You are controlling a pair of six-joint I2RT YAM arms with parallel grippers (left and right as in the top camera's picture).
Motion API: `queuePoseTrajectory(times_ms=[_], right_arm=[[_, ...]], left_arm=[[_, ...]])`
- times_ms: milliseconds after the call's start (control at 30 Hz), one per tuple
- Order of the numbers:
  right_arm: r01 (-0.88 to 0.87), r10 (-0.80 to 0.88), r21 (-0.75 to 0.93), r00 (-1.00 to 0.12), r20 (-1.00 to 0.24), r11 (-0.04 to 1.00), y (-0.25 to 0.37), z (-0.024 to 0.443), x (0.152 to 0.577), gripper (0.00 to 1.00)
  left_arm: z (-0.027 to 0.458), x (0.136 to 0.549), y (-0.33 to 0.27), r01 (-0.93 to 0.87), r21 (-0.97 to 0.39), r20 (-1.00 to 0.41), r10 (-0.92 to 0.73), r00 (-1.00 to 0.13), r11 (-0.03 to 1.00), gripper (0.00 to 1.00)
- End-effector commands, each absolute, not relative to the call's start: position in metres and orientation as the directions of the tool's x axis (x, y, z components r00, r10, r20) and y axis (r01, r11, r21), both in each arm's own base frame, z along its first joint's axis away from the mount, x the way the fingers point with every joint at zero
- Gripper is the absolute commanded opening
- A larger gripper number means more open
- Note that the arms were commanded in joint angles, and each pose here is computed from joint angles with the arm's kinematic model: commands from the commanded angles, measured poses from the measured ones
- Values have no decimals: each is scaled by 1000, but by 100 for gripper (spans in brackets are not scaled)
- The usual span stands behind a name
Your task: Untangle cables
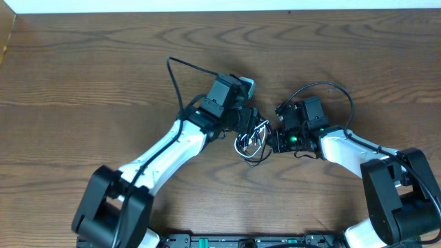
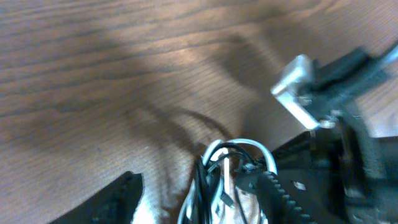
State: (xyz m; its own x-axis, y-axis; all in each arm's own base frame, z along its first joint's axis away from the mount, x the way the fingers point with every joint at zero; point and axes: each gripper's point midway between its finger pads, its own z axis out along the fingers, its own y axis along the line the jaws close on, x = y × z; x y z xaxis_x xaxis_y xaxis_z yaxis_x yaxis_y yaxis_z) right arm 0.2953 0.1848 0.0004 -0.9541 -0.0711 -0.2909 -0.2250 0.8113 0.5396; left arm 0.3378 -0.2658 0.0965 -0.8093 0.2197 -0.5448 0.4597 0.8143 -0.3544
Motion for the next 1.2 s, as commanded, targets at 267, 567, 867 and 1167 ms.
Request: queuePoseTrajectory(times_ms=[267, 567, 867, 1167], right_arm=[[-220, -72, 556, -958, -276, 802, 189, 1, 292, 1], [-202, -64, 513, -960, -274, 835, 181, -5, 293, 1], [-177, -52, 479, -963, -263, 860, 174, -10, 293, 1], [-170, -46, 482, -965, -259, 860, 174, -10, 293, 1]], left_arm=[[56, 333, -266, 435, -360, -462, 248, -852, 825, 8], [124, 337, -242, 428, -366, -558, 173, -812, 827, 8], [176, 313, -186, 331, -378, -555, 75, -828, 865, 7], [187, 284, -217, 418, -547, -497, 120, -859, 725, 7]])
